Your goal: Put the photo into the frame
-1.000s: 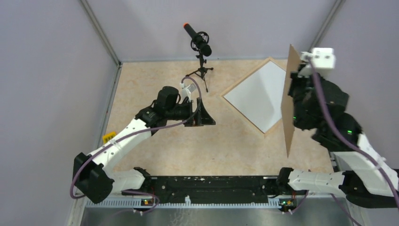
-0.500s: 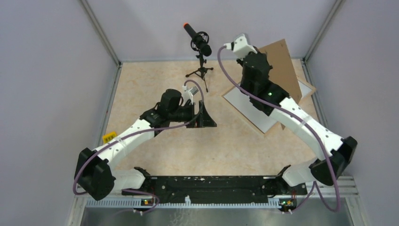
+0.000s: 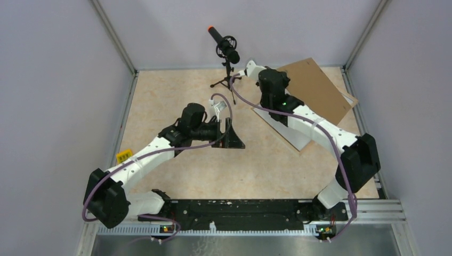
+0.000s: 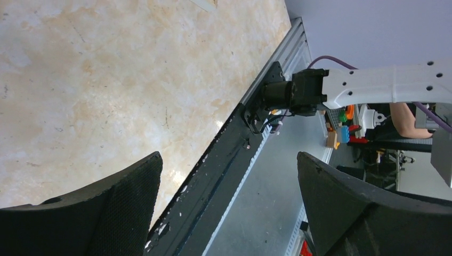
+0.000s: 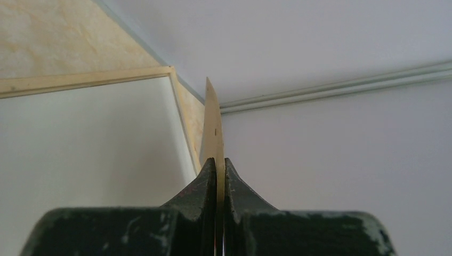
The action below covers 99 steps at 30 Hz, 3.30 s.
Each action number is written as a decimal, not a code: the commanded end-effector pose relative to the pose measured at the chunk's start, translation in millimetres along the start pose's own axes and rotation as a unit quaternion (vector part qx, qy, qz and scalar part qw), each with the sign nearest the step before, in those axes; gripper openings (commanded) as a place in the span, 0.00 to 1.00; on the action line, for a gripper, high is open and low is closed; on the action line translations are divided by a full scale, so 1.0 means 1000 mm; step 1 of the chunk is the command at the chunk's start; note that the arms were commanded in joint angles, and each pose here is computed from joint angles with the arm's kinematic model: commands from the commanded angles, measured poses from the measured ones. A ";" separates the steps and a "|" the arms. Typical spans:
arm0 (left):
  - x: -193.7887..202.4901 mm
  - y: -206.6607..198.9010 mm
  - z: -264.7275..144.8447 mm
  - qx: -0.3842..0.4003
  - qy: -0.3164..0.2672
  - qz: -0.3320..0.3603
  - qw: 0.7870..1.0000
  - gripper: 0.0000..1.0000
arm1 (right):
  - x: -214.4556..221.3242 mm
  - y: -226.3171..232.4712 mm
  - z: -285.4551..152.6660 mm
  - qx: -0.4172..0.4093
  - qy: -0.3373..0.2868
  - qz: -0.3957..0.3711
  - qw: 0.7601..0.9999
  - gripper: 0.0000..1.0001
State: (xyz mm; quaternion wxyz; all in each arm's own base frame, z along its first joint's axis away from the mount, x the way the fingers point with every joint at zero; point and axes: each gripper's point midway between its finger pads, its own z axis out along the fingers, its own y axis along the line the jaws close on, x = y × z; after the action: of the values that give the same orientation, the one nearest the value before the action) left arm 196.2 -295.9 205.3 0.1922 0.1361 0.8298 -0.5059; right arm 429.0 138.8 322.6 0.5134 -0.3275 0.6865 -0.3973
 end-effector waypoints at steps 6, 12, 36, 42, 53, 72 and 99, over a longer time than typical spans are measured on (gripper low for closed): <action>0.005 -0.027 -0.010 0.070 -0.004 0.043 0.997 0.98 | -0.003 0.040 0.030 -0.007 -0.006 -0.065 0.998 0.00; 0.011 -0.025 -0.012 0.068 0.006 0.047 0.997 0.99 | -0.004 0.066 0.052 -0.018 0.003 -0.091 0.996 0.00; 0.012 -0.024 -0.012 0.065 0.013 0.046 0.997 0.98 | 0.003 0.101 0.104 -0.023 0.018 -0.104 0.994 0.00; 0.013 -0.021 -0.011 0.060 0.013 0.043 0.997 0.98 | -0.001 0.108 0.112 -0.020 0.017 -0.107 0.994 0.00; 0.016 -0.016 -0.012 0.052 0.011 0.032 0.998 0.98 | 0.003 0.129 0.103 -0.081 0.006 -0.058 0.995 0.84; 0.020 -0.003 -0.019 0.011 -0.004 0.004 1.000 0.98 | -0.013 0.171 0.049 -0.333 0.010 0.139 0.933 0.99; -0.005 0.033 0.022 -0.077 -0.021 0.007 0.997 0.98 | 0.088 0.129 0.019 -0.385 0.109 0.633 0.663 0.85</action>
State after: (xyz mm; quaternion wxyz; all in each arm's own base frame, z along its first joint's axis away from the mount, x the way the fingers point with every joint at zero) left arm 194.0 -292.4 148.5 0.1560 0.1102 0.8744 -0.4460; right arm 367.6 57.5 123.2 0.3391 0.1347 0.9226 0.1252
